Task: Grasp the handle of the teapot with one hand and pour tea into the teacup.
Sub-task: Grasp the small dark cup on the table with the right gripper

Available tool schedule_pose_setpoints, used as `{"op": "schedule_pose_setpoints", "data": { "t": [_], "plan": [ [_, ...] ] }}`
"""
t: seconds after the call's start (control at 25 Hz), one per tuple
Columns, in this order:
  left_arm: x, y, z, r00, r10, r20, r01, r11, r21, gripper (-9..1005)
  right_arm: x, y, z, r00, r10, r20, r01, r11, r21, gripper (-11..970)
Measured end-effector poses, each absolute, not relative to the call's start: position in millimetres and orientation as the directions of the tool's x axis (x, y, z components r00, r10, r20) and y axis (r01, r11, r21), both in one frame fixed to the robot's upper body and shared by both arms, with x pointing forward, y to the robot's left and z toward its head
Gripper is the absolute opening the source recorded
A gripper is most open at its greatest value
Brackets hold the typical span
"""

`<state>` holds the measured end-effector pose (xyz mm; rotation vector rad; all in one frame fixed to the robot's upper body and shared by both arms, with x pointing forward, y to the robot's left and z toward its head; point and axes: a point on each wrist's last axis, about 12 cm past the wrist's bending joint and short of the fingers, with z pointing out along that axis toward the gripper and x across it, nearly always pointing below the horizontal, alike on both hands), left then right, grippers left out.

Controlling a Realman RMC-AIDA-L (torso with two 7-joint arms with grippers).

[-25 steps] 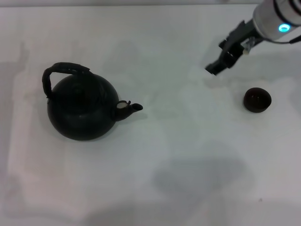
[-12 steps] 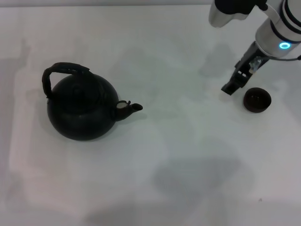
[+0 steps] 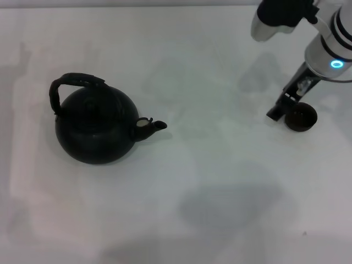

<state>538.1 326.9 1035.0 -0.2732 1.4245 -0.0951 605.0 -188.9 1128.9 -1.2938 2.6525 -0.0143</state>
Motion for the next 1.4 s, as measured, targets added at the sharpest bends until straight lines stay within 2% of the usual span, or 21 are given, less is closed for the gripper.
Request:
{"op": "schedule_pose_setpoints", "data": {
  "t": [0.96,1.2,1.4],
  "plan": [
    [539.0,329.0,1036.0,0.156,-0.229,-0.961,-0.111,0.963,-0.247,893,597.6,-210.0,1112.5,-0.666,-0.741,-0.079,-0.735,0.671,-0.096,744],
    [538.7,330.9,1036.1,0.155,-0.221,-0.963,-0.116,0.964,-0.240,893,595.4,-207.0,1118.7,-0.657,-0.751,-0.071,-0.745,0.660,-0.091,742],
    [539.3,330.5,1035.7,0.151,-0.222,-0.963,-0.116,0.964,-0.240,894,596.9,-185.2,1139.5,-0.593,-0.794,-0.137,-0.787,0.607,-0.109,740]
  ]
}}
